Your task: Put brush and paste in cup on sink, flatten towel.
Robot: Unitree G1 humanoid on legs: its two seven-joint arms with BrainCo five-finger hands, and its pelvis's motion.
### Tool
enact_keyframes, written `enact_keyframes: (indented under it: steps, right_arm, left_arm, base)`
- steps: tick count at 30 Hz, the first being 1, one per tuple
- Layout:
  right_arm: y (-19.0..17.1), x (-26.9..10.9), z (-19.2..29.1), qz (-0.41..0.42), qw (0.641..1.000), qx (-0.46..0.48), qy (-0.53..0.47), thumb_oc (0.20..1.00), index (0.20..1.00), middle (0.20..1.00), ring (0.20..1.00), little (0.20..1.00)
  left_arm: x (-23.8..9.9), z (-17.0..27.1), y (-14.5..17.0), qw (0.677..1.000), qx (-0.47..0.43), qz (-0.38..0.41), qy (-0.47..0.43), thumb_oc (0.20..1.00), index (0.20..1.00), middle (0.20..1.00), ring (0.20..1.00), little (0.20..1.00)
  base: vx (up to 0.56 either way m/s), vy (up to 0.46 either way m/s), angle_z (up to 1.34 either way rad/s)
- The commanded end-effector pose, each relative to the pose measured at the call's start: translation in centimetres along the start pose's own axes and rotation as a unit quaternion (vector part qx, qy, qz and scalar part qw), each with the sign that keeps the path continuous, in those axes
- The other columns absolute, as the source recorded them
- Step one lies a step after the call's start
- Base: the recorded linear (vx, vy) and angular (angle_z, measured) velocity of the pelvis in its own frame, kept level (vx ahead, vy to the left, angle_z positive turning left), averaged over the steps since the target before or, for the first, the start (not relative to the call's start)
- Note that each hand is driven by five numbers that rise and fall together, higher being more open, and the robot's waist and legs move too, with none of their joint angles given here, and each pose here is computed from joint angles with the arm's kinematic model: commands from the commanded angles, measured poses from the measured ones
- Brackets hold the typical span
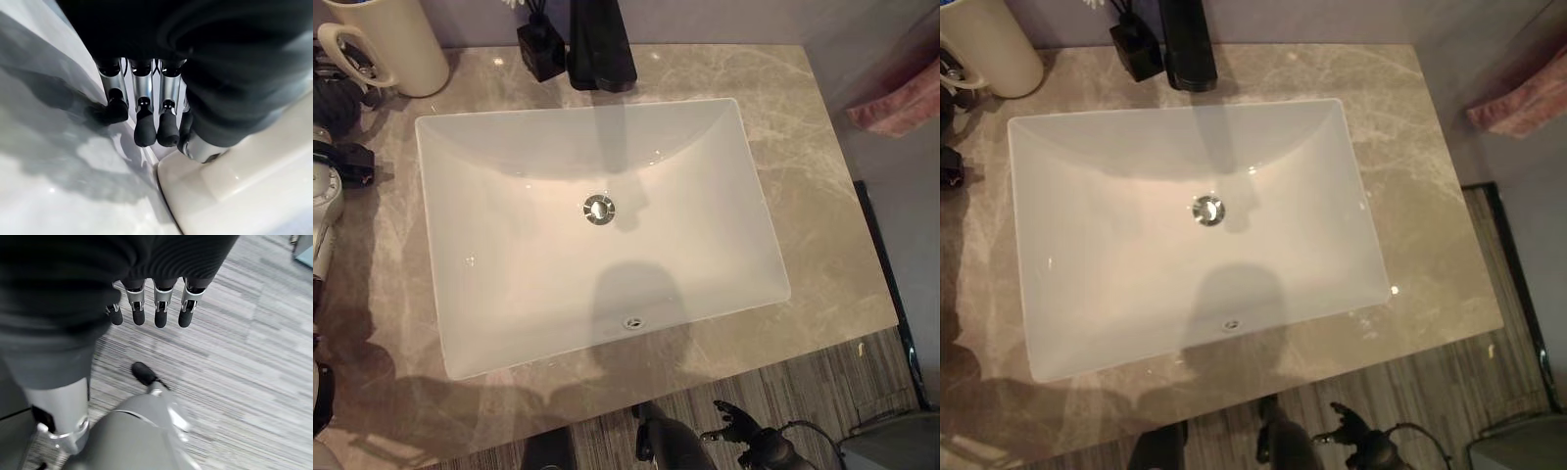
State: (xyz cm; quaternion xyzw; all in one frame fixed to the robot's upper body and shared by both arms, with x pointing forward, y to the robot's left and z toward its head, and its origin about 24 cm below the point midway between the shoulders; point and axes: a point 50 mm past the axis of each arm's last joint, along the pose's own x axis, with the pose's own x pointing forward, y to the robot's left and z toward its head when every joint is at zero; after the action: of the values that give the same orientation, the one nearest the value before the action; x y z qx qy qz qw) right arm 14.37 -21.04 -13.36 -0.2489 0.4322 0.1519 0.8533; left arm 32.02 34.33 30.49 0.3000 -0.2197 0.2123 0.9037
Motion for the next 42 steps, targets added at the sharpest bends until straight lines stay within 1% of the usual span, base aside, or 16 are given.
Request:
enact_keyframes:
  steps: [1, 10, 17, 20, 26, 31, 33, 34, 37, 38, 39, 41, 42]
  right_arm:
    - [-1.5, -0.6, -1.2, -0.018, 1.0, -0.016, 0.013, 1.0, 1.0, 1.0, 1.0, 1.0]
    - [-1.5, -0.7, -1.7, -0.019, 0.999, -0.015, 0.022, 1.0, 1.0, 1.0, 1.0, 1.0]
    - [-1.1, -0.6, -2.1, -0.019, 0.999, 0.0, 0.034, 1.0, 1.0, 1.0, 1.0, 1.0]
    - [-0.9, -0.8, -2.4, -0.017, 0.999, 0.004, 0.036, 1.0, 1.0, 1.0, 1.0, 1.0]
    - [-0.7, -1.0, -3.0, -0.017, 0.999, 0.009, 0.044, 1.0, 1.0, 1.0, 1.0, 1.0]
    - [-0.1, -1.1, -3.4, -0.005, 0.999, 0.006, 0.052, 1.0, 1.0, 1.0, 1.0, 1.0]
    - [0.3, -1.1, -3.6, 0.0, 0.998, 0.01, 0.055, 1.0, 1.0, 1.0, 1.0, 1.0]
    - [0.3, -1.2, -3.6, 0.0, 0.998, 0.008, 0.056, 1.0, 1.0, 1.0, 1.0, 1.0]
    - [0.8, -1.4, -4.2, 0.006, 0.998, 0.008, 0.067, 1.0, 1.0, 1.0, 1.0, 1.0]
    - [0.7, -1.4, -4.2, 0.006, 0.998, 0.008, 0.067, 1.0, 1.0, 1.0, 1.0, 1.0]
    - [1.0, -1.5, -4.6, 0.009, 0.997, 0.01, 0.074, 1.0, 1.0, 1.0, 1.0, 1.0]
    - [1.1, -1.5, -4.9, 0.009, 0.997, 0.01, 0.081, 1.0, 1.0, 1.0, 1.0, 1.0]
    - [1.0, -1.7, -5.2, 0.007, 0.996, 0.01, 0.086, 1.0, 1.0, 1.0, 1.0, 1.0]
  left_arm:
    - [-0.4, -2.4, -1.3, 0.999, 0.004, -0.021, 0.044, 0.2, 0.2, 0.2, 0.2, 0.2]
    - [0.2, -1.8, -2.4, 0.999, -0.013, -0.015, 0.037, 0.2, 0.2, 0.2, 0.2, 0.2]
    - [0.3, -2.8, -2.6, 0.997, -0.03, 0.021, 0.062, 0.2, 0.2, 0.2, 0.2, 0.2]
    - [-0.3, -4.3, -2.2, 0.994, -0.018, 0.052, 0.09, 0.2, 0.2, 0.2, 0.2, 0.2]
    - [-1.1, -5.3, -2.4, 0.992, 0.008, 0.068, 0.102, 0.2, 0.2, 0.2, 0.2, 0.2]
    - [-2.4, -6.1, -2.8, 0.991, 0.011, 0.08, 0.105, 0.2, 0.2, 0.2, 0.2, 0.2]
    - [-3.8, -6.7, -3.2, 0.991, 0.005, 0.091, 0.1, 0.2, 0.2, 0.2, 0.2, 0.2]
    - [-4.0, -6.8, -3.1, 0.991, 0.005, 0.091, 0.102, 0.2, 0.2, 0.2, 0.2, 0.2]
    - [-6.7, -7.8, -4.0, 0.99, -0.006, 0.096, 0.102, 0.2, 0.2, 0.2, 0.2, 0.2]
    - [-6.8, -7.9, -4.0, 0.99, -0.006, 0.096, 0.102, 0.2, 0.2, 0.2, 0.2, 0.2]
    - [-8.5, -8.3, -4.6, 0.991, -0.018, 0.089, 0.101, 0.2, 0.2, 0.2, 0.2, 0.2]
    - [-9.5, -8.7, -5.0, 0.99, -0.026, 0.085, 0.106, 0.2, 0.2, 0.2, 0.2, 0.2]
    - [-11.2, -8.7, -5.5, 0.991, -0.054, 0.077, 0.1, 0.2, 0.2, 0.2, 0.2, 0.2]
  base:
    - [-0.01, -0.007, -0.07]
    - [-0.02, -0.009, -0.08]
    - [-0.01, -0.022, -0.07]
    - [0.03, -0.076, -0.15]
    - [0.03, -0.073, -0.07]
    - [0.02, -0.042, 0.06]
    - [0.05, -0.026, 0.1]
    - [0.06, -0.019, 0.03]
    - [0.05, 0.001, 0.07]
    - [0.05, 0.031, 0.13]
    - [0.04, 0.033, 0.16]
    - [0.04, 0.061, 0.08]
    - [0.03, 0.066, 0.04]
